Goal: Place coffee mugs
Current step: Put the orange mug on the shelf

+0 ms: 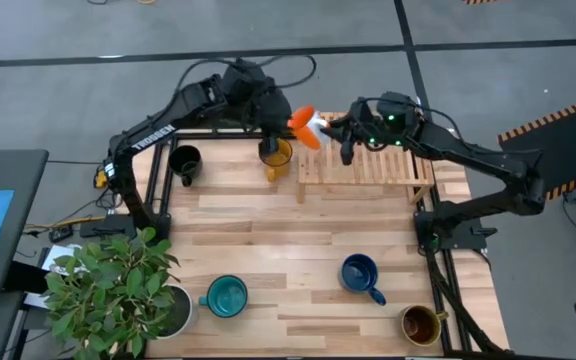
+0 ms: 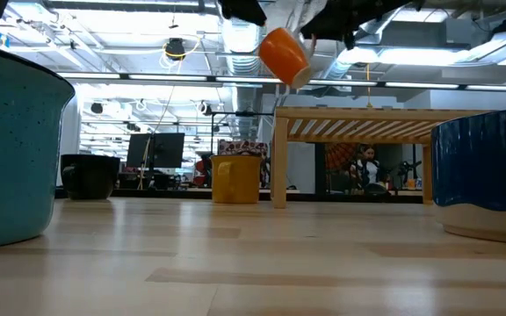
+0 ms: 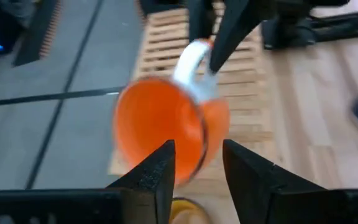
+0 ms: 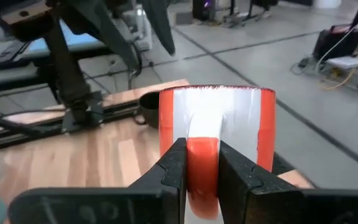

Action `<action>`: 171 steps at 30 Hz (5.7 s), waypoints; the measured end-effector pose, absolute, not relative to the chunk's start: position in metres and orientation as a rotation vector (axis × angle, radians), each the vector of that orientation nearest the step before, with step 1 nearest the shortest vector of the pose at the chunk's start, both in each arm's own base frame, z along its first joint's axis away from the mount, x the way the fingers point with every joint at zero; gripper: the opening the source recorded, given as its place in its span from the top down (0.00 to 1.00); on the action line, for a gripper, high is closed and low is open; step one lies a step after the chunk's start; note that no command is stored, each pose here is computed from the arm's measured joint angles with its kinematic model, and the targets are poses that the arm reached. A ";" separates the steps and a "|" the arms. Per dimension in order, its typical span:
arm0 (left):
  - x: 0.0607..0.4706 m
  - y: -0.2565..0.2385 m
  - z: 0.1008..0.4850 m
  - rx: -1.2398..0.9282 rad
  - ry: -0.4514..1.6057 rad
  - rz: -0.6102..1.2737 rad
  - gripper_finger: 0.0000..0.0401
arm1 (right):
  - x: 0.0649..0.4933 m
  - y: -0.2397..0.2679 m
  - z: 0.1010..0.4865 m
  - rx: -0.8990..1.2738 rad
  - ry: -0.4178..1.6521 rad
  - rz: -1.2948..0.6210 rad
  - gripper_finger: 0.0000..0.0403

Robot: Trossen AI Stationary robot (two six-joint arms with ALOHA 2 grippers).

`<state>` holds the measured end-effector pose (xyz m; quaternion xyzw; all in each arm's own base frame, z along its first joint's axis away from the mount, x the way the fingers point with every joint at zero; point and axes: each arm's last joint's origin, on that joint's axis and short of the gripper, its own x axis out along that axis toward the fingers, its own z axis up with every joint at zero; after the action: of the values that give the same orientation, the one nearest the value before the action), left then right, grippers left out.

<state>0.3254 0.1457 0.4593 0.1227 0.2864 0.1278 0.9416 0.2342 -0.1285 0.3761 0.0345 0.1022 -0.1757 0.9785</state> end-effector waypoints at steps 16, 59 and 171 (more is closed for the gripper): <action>0.256 0.162 0.510 -0.003 0.248 0.073 0.70 | 0.229 -0.172 0.338 0.086 -0.043 -0.429 0.80; 0.238 0.132 0.502 -0.011 -0.079 0.148 0.70 | 0.257 -0.199 0.255 0.112 0.105 -0.608 0.73; 0.238 0.132 0.501 -0.017 -0.068 0.151 0.70 | 0.211 -0.190 0.284 0.084 0.340 -0.649 0.73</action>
<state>0.2380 0.1323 0.5008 -0.0083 -0.0339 0.0755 0.9965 0.2110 -0.1905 0.2839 0.0412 0.1663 -0.3172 0.9328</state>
